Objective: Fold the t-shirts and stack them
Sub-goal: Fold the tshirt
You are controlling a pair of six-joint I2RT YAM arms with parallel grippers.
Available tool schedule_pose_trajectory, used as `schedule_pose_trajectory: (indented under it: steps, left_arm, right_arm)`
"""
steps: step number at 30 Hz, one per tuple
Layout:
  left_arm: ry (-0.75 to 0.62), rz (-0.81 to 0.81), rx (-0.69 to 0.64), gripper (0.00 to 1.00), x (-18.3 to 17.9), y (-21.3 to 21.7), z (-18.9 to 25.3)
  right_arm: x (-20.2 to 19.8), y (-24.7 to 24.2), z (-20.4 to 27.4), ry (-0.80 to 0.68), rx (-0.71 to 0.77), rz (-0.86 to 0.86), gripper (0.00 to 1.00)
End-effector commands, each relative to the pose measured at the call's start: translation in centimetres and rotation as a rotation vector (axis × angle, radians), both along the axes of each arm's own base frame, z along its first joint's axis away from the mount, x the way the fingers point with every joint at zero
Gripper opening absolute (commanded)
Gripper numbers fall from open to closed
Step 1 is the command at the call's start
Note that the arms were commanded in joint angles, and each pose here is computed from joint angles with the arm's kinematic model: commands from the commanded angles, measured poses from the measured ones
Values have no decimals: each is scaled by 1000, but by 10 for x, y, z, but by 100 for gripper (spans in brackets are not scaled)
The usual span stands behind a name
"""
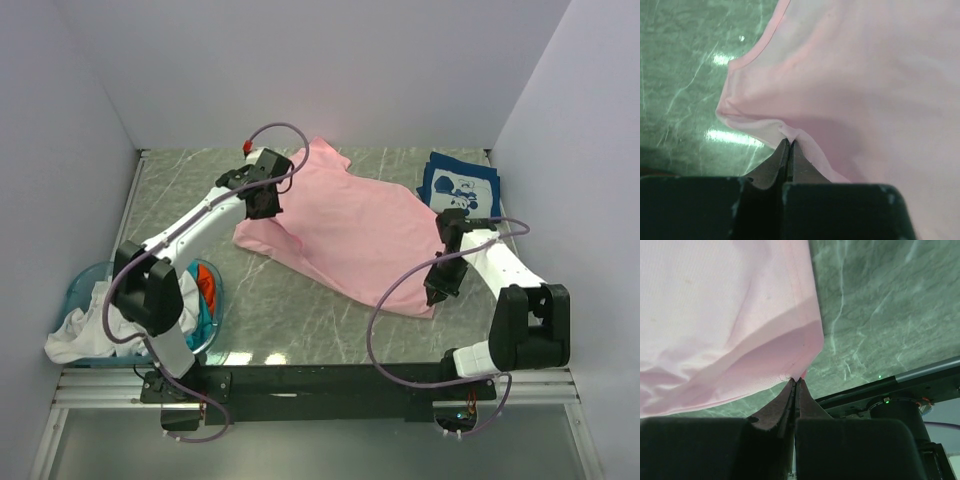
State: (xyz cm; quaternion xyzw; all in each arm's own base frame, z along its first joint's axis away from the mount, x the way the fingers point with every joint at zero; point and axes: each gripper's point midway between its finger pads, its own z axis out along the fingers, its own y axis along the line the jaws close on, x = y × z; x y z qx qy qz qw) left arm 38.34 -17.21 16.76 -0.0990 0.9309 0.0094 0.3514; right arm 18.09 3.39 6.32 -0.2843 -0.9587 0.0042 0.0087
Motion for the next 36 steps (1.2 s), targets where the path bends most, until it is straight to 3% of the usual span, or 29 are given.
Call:
schedule_pose_trajectory:
  steps: [1, 18, 36]
  left_arm:
    - [-73, -27, 18, 1, 24, -8, 24]
    - [-118, -71, -7, 0, 85, -29, 17]
    - [-116, -119, 14, 0, 123, -40, 3]
  right_arm:
    - [19, -11, 5, -45, -16, -3, 0]
    - [80, -43, 0, -63, -22, -32, 0]
    - [99, -58, -8, -39, -24, -41, 0]
